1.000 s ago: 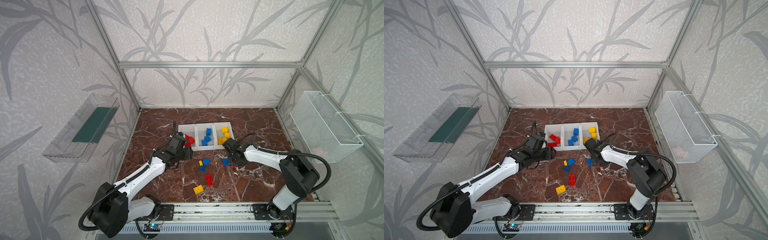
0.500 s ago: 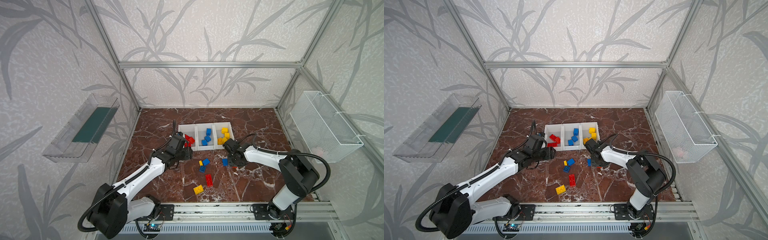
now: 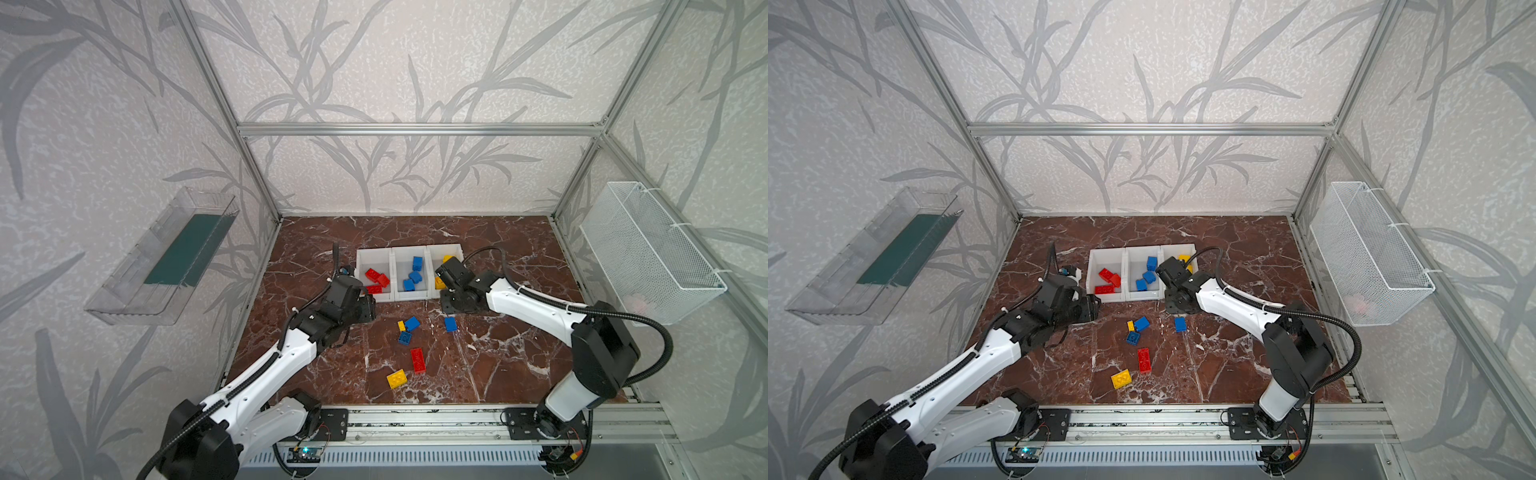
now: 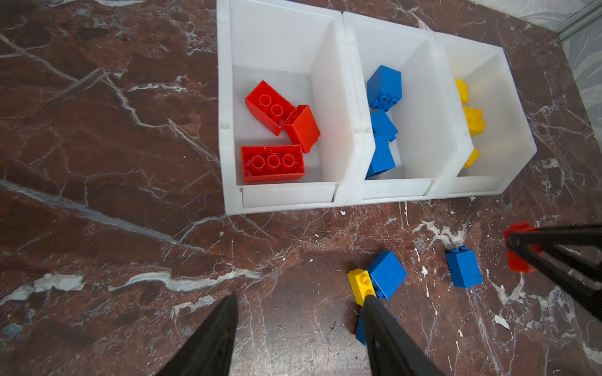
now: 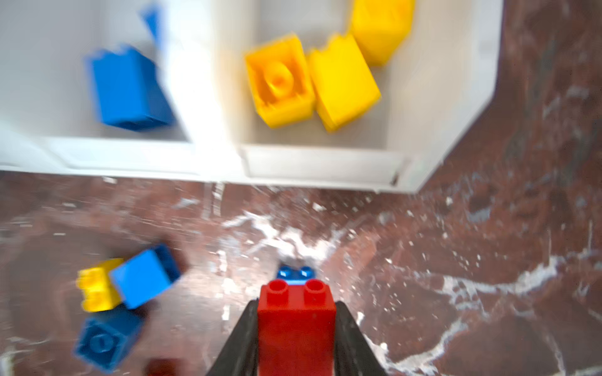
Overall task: Sort the legos into containers by color
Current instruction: Pick up the lego from the center of the table, then place the lego in the container, then pick up the lego from the center of the table.
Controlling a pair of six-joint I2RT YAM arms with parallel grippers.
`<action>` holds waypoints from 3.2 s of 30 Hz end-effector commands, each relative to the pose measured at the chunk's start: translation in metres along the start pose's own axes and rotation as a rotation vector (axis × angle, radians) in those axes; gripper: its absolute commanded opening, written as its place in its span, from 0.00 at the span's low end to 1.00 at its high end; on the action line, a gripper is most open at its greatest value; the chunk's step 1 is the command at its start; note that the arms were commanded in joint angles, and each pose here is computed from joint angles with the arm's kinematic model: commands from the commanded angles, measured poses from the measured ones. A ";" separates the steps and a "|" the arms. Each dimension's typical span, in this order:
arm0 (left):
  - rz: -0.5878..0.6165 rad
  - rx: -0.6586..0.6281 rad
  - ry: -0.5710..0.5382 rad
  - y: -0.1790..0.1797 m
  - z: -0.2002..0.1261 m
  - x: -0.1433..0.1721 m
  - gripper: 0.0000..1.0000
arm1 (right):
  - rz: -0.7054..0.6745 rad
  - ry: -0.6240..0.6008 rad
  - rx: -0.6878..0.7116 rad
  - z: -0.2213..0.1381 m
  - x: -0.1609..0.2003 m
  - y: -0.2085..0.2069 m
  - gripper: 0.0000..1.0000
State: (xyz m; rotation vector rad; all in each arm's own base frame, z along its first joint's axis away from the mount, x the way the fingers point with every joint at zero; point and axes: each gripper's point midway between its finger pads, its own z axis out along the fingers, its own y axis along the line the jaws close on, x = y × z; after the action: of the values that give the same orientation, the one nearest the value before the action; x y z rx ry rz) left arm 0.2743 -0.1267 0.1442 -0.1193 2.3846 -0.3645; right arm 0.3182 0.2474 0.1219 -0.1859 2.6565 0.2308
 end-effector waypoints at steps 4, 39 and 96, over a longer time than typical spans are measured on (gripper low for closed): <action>-0.059 -0.057 -0.002 0.021 -0.007 0.015 0.64 | -0.129 -0.108 -0.237 -0.021 -0.058 0.069 0.32; -0.083 0.032 0.070 0.009 0.003 0.037 0.64 | -0.256 -0.159 -0.317 -0.015 -0.099 0.134 0.62; 0.417 0.161 0.533 -0.105 0.080 0.111 0.35 | 0.093 -0.140 0.040 -0.054 0.044 -0.068 0.64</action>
State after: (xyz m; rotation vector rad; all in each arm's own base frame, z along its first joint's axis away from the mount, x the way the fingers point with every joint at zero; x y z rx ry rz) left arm 0.2341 -0.2608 0.0293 0.5853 2.8453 -0.4332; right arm 0.2680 0.1733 0.1389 -0.0463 2.5270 0.2407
